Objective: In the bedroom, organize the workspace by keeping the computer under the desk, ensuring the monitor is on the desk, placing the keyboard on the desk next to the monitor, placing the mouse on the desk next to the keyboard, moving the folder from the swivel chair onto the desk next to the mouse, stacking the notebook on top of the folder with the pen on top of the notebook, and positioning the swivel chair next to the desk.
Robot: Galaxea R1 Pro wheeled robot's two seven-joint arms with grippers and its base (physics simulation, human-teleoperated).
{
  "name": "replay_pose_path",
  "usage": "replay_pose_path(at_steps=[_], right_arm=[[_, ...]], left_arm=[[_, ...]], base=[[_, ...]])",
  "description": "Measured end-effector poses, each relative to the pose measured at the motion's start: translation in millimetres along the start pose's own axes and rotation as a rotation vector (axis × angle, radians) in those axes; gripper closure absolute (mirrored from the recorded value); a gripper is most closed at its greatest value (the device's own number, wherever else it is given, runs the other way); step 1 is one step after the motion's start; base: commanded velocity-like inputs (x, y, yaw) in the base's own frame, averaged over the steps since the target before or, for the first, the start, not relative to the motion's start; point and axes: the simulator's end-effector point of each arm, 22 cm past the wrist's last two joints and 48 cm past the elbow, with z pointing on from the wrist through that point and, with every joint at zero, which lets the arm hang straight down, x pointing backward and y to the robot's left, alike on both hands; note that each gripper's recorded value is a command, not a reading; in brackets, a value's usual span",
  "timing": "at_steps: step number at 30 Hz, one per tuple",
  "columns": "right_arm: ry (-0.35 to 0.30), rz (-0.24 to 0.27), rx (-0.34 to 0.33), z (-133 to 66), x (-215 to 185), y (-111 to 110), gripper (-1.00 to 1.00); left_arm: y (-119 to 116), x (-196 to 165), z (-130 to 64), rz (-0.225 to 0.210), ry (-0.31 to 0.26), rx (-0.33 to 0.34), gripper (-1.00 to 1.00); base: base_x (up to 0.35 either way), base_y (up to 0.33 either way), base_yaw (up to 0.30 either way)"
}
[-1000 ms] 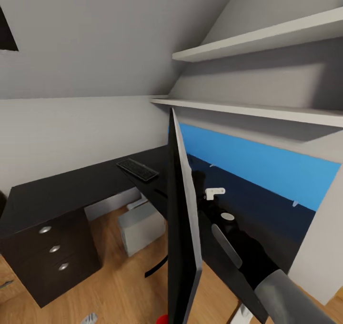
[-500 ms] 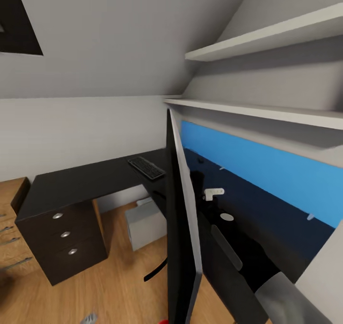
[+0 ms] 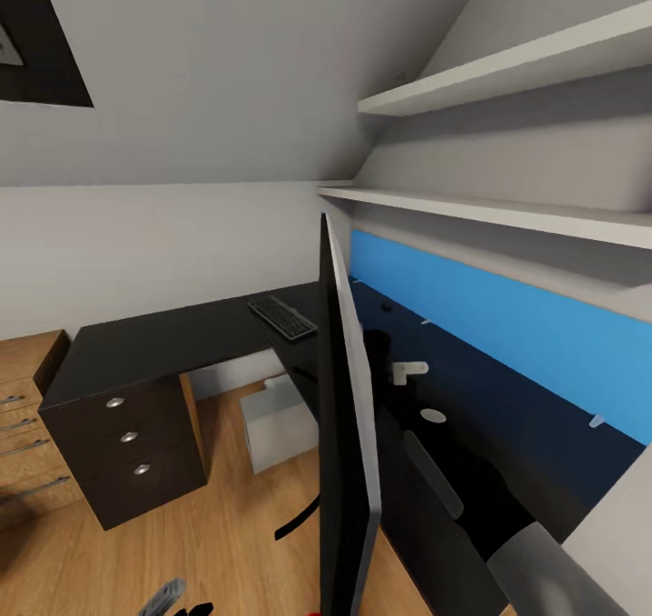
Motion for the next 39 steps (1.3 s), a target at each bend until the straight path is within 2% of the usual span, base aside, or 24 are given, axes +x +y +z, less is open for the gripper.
replay_pose_path(at_steps=[16,24,27,31,36,39], right_arm=[[-0.001,-0.001,0.001,0.0,-0.2,-0.1,1.0],[0.014,-0.003,-0.007,5.5,-1.0,4.1,1.0],[0.014,-0.005,-0.009,5.5,-2.0,4.9,1.0],[0.011,-0.007,-0.01,4.9,-4.0,4.8,1.0],[0.006,-0.007,-0.01,4.4,-6.5,4.4,1.0],[0.01,-0.001,-0.012,4.3,-5.8,4.7,1.0]], left_arm=[[0.0,0.0,0.0,0.0,0.0,0.0,-1.0],[-2.5,-5.2,2.3,0.019,0.011,-0.022,-1.0],[4.3,-1.8,1.1,0.022,0.016,-0.037,-1.0],[27.5,18.8,-5.1,0.016,0.036,-0.069,-1.0],[70.0,45.9,-21.3,0.016,-0.009,-0.121,-1.0],[80.9,55.4,-27.3,0.017,-0.018,-0.134,-1.0]], base=[[-0.001,-0.001,0.0],[-0.162,-0.087,0.0],[-0.043,-0.023,0.0],[-0.019,-0.01,0.0],[-0.005,-0.005,0.0],[-0.001,-0.134,0.0]])
